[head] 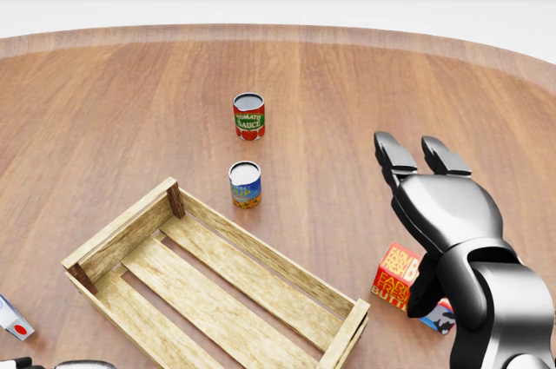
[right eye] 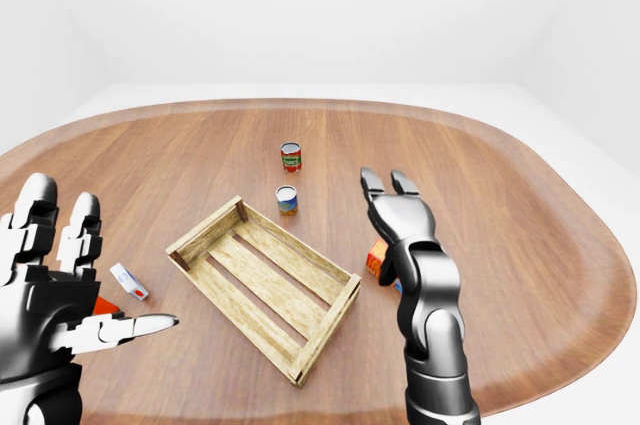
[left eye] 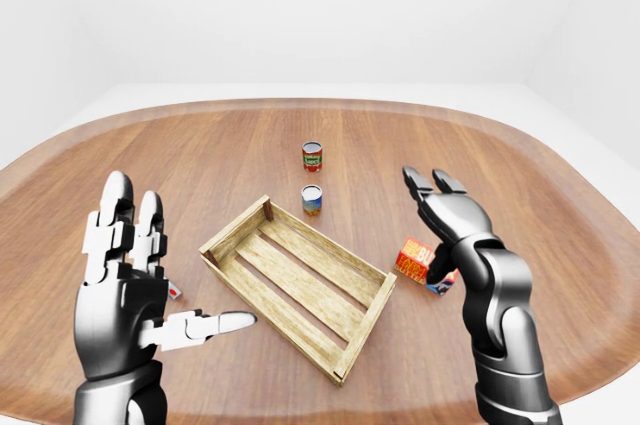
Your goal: Pick up the butter and put it in the tray.
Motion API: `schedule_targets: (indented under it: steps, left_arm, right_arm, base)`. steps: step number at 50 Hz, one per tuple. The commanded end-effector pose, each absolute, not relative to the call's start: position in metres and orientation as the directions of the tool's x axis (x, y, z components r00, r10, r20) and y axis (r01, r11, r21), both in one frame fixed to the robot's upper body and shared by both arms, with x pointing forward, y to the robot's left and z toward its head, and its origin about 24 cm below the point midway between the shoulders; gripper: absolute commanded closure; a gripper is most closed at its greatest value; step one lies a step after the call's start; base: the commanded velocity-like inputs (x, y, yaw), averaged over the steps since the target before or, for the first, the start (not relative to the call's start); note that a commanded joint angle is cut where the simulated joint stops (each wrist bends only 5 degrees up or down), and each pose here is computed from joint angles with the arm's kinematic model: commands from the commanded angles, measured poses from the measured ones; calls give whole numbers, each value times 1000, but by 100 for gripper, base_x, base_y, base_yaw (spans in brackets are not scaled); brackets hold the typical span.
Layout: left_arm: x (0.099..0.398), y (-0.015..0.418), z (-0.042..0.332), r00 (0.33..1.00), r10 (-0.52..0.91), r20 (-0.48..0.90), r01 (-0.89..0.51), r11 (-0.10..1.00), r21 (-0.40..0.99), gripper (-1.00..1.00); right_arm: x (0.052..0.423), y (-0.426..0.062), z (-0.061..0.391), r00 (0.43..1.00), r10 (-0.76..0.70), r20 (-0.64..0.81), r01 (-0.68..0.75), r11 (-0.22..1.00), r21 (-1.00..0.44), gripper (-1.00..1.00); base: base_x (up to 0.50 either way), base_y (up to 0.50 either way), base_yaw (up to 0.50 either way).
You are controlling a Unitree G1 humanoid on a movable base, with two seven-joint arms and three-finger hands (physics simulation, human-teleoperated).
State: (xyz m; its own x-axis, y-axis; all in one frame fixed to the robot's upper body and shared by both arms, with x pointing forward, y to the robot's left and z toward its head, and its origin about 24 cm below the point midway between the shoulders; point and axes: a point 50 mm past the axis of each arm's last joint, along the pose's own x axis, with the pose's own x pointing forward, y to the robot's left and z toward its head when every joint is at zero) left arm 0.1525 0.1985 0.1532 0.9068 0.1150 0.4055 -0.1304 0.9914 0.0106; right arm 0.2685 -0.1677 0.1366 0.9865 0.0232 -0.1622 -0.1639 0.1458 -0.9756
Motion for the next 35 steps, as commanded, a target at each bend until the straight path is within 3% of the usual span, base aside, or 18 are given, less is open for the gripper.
schedule_targets:
  steps: [1,35]
  left_arm:
    - [152,200,154,905,119,409,-134,991,8,-100]
    - [156,199,150,912,117,394,-131,991,9,-100]
  right_arm:
    - [271,-168,124,974,61,-217,-225,191,-955,-100]
    - [282,-176,89,917,155,-368,-398,302,-866,-100]
  base:
    - [0,0,0]
    - [0,0,0]
